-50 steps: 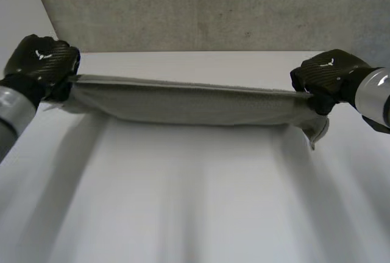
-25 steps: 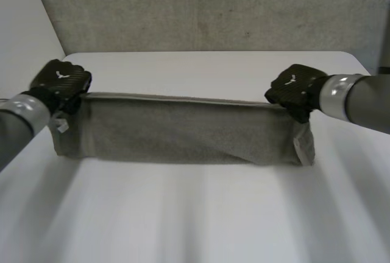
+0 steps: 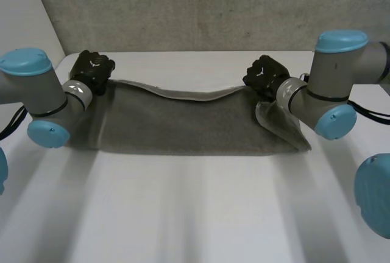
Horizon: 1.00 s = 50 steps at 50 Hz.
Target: Fold the towel.
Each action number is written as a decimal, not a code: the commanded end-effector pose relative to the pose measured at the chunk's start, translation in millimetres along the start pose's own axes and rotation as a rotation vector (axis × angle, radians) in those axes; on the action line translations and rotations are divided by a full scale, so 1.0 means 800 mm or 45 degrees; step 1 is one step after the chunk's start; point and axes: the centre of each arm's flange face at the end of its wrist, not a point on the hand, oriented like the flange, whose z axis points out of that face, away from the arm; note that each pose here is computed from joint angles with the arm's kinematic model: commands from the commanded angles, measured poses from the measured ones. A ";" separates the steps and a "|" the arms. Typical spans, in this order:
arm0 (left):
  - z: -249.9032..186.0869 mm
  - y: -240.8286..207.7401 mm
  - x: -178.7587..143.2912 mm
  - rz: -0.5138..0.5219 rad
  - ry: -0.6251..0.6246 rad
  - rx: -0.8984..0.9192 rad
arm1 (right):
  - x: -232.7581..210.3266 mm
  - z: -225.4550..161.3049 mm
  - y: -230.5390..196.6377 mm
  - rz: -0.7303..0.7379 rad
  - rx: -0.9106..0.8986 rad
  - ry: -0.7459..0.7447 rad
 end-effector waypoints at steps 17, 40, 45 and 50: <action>-0.029 -0.028 -0.013 -0.006 -0.049 -0.028 | 0.024 -0.022 0.002 0.024 -0.197 0.160; -0.071 -0.025 -0.002 -0.015 0.012 -0.099 | 0.046 0.007 0.059 -0.078 0.031 0.172; -0.069 -0.024 -0.003 -0.014 0.010 -0.095 | 0.062 -0.001 0.030 -0.023 0.122 0.247; -0.072 -0.024 -0.001 -0.018 0.018 -0.102 | 0.070 -0.002 0.022 0.020 0.170 0.292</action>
